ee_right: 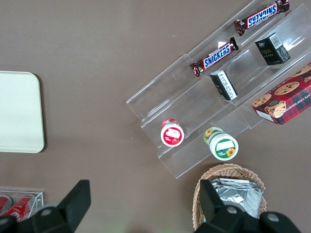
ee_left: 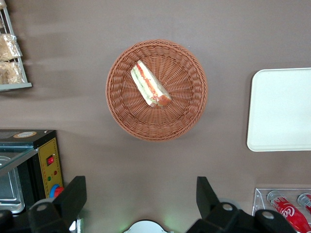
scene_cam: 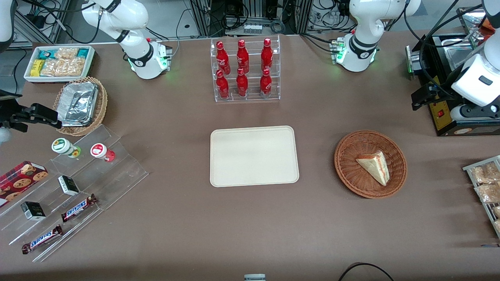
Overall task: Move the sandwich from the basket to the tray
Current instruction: 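Move the left gripper over the sandwich in the wicker basket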
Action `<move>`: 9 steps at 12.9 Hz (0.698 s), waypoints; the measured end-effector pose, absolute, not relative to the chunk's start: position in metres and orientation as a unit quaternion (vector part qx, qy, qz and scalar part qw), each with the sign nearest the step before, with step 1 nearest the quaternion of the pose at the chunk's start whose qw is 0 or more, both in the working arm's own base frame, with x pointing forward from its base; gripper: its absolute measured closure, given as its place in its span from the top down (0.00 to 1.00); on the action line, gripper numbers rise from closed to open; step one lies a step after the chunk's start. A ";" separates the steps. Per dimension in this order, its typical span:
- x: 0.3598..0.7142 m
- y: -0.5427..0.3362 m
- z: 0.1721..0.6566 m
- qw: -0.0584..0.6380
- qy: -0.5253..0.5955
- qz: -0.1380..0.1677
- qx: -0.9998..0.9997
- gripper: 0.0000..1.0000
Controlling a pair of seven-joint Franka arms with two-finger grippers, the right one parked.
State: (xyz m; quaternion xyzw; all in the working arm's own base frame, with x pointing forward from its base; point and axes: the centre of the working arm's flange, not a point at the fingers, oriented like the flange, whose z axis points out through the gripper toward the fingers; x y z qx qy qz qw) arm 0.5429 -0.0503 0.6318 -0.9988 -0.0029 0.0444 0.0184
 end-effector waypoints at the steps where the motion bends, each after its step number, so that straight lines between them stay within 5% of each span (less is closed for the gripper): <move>1: 0.543 -0.050 0.631 0.018 -0.003 0.045 -0.999 1.00; 5: 0.556 -0.050 0.605 0.021 -0.003 0.068 -0.997 1.00; 9: 0.589 -0.049 0.530 0.023 -0.002 0.079 -0.997 1.00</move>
